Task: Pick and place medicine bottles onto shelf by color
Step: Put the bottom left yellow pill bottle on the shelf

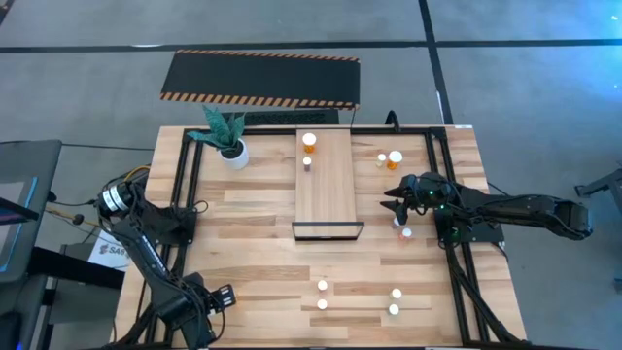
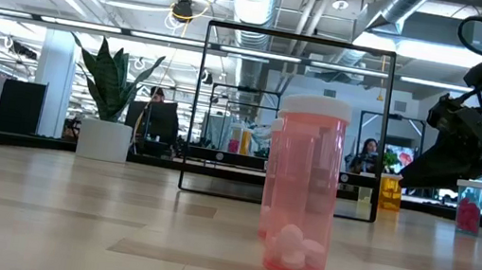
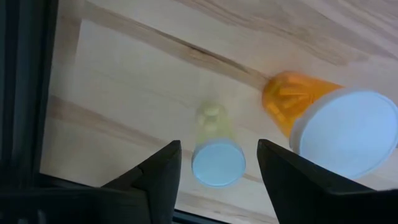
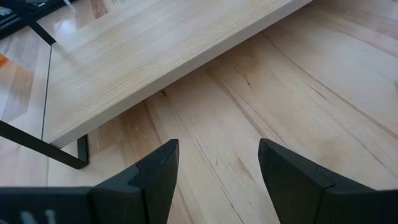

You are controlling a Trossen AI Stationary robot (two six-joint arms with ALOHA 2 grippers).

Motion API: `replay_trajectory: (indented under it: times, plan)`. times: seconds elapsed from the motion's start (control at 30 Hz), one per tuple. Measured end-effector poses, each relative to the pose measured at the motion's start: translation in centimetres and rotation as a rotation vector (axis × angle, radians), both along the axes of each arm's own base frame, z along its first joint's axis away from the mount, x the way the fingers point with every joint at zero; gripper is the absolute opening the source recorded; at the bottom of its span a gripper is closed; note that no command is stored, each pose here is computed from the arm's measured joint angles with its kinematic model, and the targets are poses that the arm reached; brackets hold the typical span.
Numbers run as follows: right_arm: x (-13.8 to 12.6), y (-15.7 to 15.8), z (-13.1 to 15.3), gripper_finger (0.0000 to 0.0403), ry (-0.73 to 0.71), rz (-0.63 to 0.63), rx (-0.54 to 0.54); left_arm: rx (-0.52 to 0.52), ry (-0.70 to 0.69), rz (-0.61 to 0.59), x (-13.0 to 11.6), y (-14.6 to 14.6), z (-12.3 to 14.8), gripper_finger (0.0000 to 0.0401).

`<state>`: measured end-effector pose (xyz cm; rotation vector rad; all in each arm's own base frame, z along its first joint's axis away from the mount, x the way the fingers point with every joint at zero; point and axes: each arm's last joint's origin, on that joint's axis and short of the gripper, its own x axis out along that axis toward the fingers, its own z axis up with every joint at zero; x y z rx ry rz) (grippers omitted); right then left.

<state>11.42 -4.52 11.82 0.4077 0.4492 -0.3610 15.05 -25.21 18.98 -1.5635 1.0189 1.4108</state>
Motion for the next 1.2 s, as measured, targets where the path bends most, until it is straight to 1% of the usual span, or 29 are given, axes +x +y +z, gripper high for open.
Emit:
replay_trajectory:
  times: [0.1,0.3,0.37,0.47,0.67,0.77,0.87,1.03,1.2]
  plan:
    - [0.0,0.0,0.0,0.0246,0.001,0.0,0.0,-0.003,0.008,0.0,0.0,0.0,0.0,0.0172]
    - [0.0,0.0,0.0,0.0246,0.0,0.0,0.0,0.0,0.009,-0.003,0.0,0.0,0.0,0.0105]
    - [0.0,0.0,0.0,0.0246,0.0,0.0,0.0,-0.001,0.008,-0.005,0.0,0.0,0.0,0.0094]
    - [0.0,0.0,0.0,0.0246,0.0,0.0,0.0,-0.001,0.008,-0.005,0.0,0.0,0.0,0.0095]
    - [0.0,0.0,0.0,0.0246,0.0,0.0,0.0,-0.003,0.018,-0.017,-0.1,0.0,0.0,0.0118]
    - [0.0,0.0,0.0,0.0246,0.0,0.0,0.0,0.017,0.028,-0.016,-0.1,0.2,0.2,0.0115]
    - [0.0,0.0,0.0,0.0246,0.0,0.0,0.0,0.045,0.038,-0.006,-0.1,0.4,1.0,0.0109]
    - [0.0,0.0,0.0,0.0246,0.0,0.0,0.0,0.08,0.061,0.019,0.1,1.8,2.3,0.0108]
    - [0.0,0.0,0.0,0.0246,0.0,-0.001,0.0,0.129,0.098,0.024,1.2,4.3,3.3,0.0113]
